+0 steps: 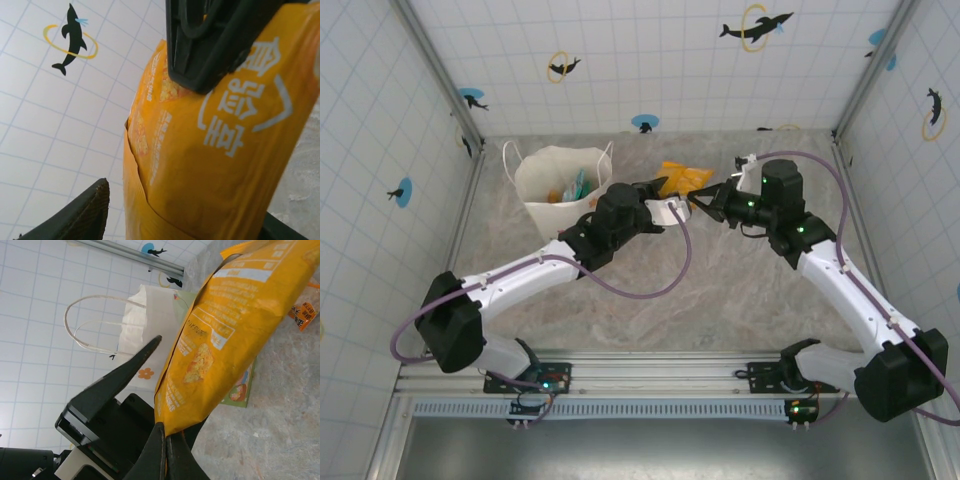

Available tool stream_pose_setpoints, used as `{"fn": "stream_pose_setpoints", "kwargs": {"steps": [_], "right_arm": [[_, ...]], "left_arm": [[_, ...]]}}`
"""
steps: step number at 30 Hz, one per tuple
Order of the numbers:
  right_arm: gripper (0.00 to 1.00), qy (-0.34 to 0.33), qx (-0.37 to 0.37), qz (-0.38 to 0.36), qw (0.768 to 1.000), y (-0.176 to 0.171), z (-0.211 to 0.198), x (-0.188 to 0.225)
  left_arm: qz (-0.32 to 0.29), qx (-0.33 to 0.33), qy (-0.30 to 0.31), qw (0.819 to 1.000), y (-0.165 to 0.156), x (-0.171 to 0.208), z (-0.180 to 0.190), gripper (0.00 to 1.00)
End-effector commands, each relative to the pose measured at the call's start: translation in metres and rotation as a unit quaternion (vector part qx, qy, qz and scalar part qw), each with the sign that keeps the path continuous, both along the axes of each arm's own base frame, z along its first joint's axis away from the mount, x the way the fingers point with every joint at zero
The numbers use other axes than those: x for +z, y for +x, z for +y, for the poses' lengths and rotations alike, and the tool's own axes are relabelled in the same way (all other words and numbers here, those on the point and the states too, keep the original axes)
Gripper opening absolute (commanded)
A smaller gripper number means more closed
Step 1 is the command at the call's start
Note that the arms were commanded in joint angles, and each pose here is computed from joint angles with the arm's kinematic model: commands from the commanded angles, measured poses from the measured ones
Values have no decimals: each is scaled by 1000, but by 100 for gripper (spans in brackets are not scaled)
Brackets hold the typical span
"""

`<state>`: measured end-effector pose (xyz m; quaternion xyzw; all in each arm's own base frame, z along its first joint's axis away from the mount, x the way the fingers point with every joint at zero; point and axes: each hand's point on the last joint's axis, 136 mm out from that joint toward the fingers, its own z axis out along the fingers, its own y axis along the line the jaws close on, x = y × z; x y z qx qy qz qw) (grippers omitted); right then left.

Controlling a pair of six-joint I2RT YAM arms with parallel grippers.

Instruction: Place the snacks into the paper bag

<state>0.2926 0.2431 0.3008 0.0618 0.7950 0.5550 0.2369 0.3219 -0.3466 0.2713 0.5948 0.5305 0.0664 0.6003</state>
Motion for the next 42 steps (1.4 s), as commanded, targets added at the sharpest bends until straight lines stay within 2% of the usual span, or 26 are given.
{"fn": "stream_pose_setpoints", "kwargs": {"steps": [1, 4, 8, 12, 15, 18, 23, 29, 35, 42], "right_arm": [[0, 18, 11, -30, 999, -7, 2, 30], [0, 18, 10, -29, 999, -6, 2, 29], [0, 21, 8, -33, 999, -4, 2, 30], [7, 23, 4, -42, 999, -3, 1, 34], [20, 24, -3, -51, 998, -1, -4, 38], [25, 29, -16, -66, 997, 1, -15, 46], [27, 39, -64, -93, 993, 8, -46, 53], [27, 33, -95, -84, 991, 12, -64, 34], [27, 24, -94, -64, 993, 16, -62, 12], [27, 18, -91, -53, 994, 19, -60, 0]], "left_arm": [[-5, -17, -7, 1000, -4, 8, -8, 49], [-3, -21, -6, 1000, -6, 8, -8, 35], [8, -9, -5, 1000, -3, 11, -6, 24], [12, -1, -2, 1000, -2, 12, -4, 15], [19, 12, -2, 1000, 1, 14, -1, 10], [30, 31, 0, 999, 6, 17, 4, 5], [68, 51, -34, 996, 12, 35, 14, 4], [120, 69, -134, 981, 17, 85, 35, 5], [173, 97, -269, 942, 29, 138, 91, 8], [175, 179, -344, 905, 48, 158, 171, 9]]}}
